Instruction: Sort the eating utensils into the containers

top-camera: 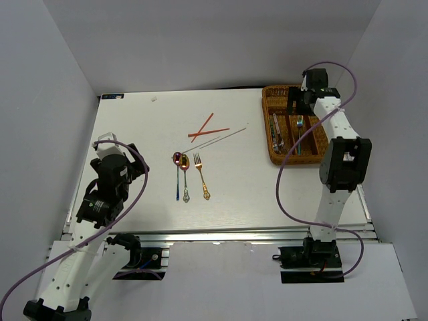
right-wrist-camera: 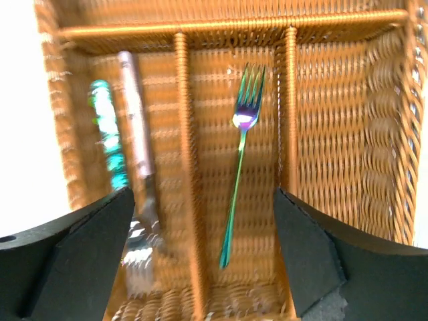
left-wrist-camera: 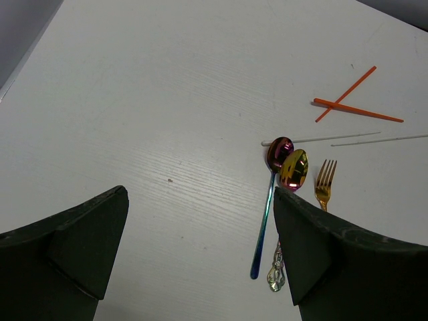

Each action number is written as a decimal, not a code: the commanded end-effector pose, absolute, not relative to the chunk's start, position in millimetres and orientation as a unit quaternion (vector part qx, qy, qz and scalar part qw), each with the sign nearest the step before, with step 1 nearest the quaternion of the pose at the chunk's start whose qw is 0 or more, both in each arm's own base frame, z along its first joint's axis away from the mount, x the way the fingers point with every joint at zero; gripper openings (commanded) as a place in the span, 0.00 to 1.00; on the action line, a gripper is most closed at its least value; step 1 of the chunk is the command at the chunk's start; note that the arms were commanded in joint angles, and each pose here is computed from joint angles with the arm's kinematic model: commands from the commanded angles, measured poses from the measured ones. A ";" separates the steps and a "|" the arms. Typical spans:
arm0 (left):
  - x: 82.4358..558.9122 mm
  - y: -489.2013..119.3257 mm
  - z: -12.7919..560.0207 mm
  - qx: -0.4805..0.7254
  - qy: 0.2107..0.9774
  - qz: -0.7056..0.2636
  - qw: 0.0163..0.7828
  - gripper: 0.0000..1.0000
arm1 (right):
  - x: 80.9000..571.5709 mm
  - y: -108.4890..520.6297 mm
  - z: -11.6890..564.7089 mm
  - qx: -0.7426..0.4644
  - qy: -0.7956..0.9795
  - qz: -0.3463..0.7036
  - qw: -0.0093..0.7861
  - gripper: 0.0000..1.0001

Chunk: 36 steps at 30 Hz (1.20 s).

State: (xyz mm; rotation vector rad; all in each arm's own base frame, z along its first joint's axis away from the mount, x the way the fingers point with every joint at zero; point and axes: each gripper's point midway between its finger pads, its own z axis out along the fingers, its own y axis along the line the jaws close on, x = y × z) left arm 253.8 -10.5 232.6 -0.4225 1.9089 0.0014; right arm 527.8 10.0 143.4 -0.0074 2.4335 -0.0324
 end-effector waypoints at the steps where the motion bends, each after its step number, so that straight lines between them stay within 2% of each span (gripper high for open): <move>1: 255.0 -11.4 235.7 -0.176 0.806 -0.001 0.565 0.98 | 498.6 68.4 223.4 0.013 0.909 0.032 0.415 0.89; 2: 255.0 -10.6 235.1 -0.177 0.807 0.001 0.564 0.98 | 488.8 84.9 228.0 0.009 0.905 0.018 0.424 0.89; 3: 255.0 -9.9 234.5 -0.179 0.807 0.002 0.563 0.98 | 467.7 76.1 238.2 0.033 0.893 -0.054 0.446 0.89; 4: 255.2 -10.2 234.2 -0.179 0.807 0.003 0.563 0.98 | 450.1 118.3 280.6 0.031 0.852 -0.053 0.520 0.89; 5: 255.1 -10.2 233.6 -0.179 0.808 0.003 0.561 0.98 | 433.6 145.5 249.6 0.002 0.868 -0.045 0.494 0.89; 6: 255.1 -9.7 233.0 -0.179 0.808 0.005 0.561 0.98 | 408.5 189.2 246.4 -0.009 0.858 0.038 0.512 0.89; 8: 255.3 -8.9 232.8 -0.180 0.809 0.008 0.560 0.98 | 377.5 243.6 232.7 -0.096 0.843 0.191 0.494 0.89; 9: 255.3 -8.2 233.0 -0.182 0.808 0.009 0.560 0.98 | 359.3 281.4 264.2 -0.139 0.785 0.314 0.516 0.89; 11: 255.1 -7.5 232.8 -0.184 0.808 0.011 0.560 0.98 | 336.8 303.8 221.6 -0.120 0.811 0.338 0.463 0.89; 12: 254.6 -6.3 232.4 -0.186 0.808 0.013 0.560 0.98 | 335.5 297.1 194.1 -0.109 0.846 0.277 0.442 0.89; 13: 254.4 -6.0 232.8 -0.187 0.807 0.013 0.560 0.98 | 326.3 320.0 197.3 -0.129 0.851 0.263 0.435 0.89; 15: 254.2 -6.0 232.5 -0.187 0.807 0.013 0.560 0.98 | 327.0 329.3 154.6 -0.137 0.884 0.199 0.401 0.89; 17: 254.4 -6.0 232.8 -0.186 0.807 0.014 0.560 0.98 | 318.2 347.1 127.8 -0.155 0.904 0.163 0.365 0.89; 21: 254.5 -5.3 231.3 -0.188 0.808 0.016 0.558 0.98 | 309.5 366.6 102.4 -0.163 0.916 0.103 0.351 0.88; 26: 254.4 -5.0 230.7 -0.188 0.808 0.018 0.557 0.98 | 294.7 379.3 63.0 -0.175 0.931 0.061 0.314 0.71; 28: 254.5 -5.5 231.2 -0.187 0.808 0.016 0.558 0.98 | 292.1 384.4 56.0 -0.180 0.932 0.073 0.306 0.60; 31: 254.6 -5.6 230.9 -0.187 0.808 0.016 0.558 0.98 | 293.3 397.6 49.6 -0.191 0.929 0.096 0.302 0.51; 36: 254.7 -6.1 231.5 -0.187 0.808 0.014 0.558 0.98 | 304.5 399.4 29.9 -0.197 0.936 0.072 0.282 0.42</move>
